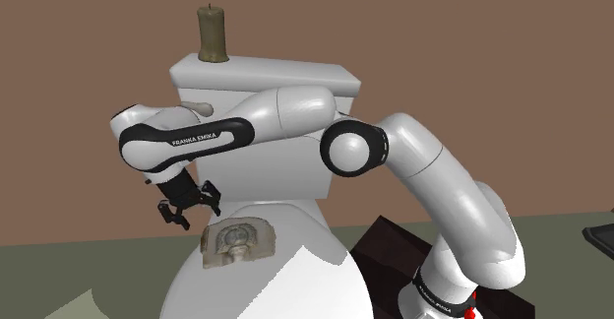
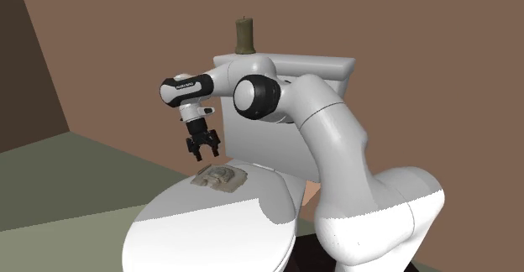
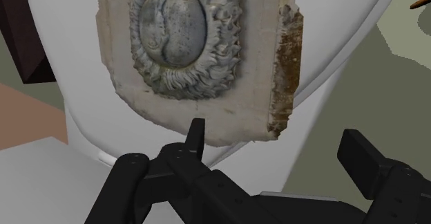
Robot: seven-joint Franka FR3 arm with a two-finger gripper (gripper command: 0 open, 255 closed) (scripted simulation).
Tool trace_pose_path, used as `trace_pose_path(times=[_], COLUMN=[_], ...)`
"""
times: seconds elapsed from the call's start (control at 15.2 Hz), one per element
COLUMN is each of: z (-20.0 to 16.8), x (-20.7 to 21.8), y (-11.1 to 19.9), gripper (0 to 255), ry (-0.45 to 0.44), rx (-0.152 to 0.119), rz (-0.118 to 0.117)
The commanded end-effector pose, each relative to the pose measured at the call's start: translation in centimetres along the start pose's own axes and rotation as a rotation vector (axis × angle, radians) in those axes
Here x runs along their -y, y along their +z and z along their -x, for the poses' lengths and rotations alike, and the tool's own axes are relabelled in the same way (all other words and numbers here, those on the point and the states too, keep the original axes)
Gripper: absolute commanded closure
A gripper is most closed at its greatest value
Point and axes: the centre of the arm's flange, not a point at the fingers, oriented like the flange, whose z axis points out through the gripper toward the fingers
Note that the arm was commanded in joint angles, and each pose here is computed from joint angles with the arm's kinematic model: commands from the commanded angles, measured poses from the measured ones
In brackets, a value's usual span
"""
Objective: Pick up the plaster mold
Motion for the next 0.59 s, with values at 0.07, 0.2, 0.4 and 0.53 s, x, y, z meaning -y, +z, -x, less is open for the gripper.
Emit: trace_pose_path(times=[0.07,0.2,0.4,0.53], z=[-0.33,-0.38,-0.35,-0.34], x=[0.81,0.93,0.97,0.96], y=[1.34,1.62,1.61,1.62], gripper=[0,0,255,255], ry=[0.001,0.001,0.001,0.001], rx=[0.0,0.0,0.0,0.0], rz=[0.0,0.0,0.0,0.0])
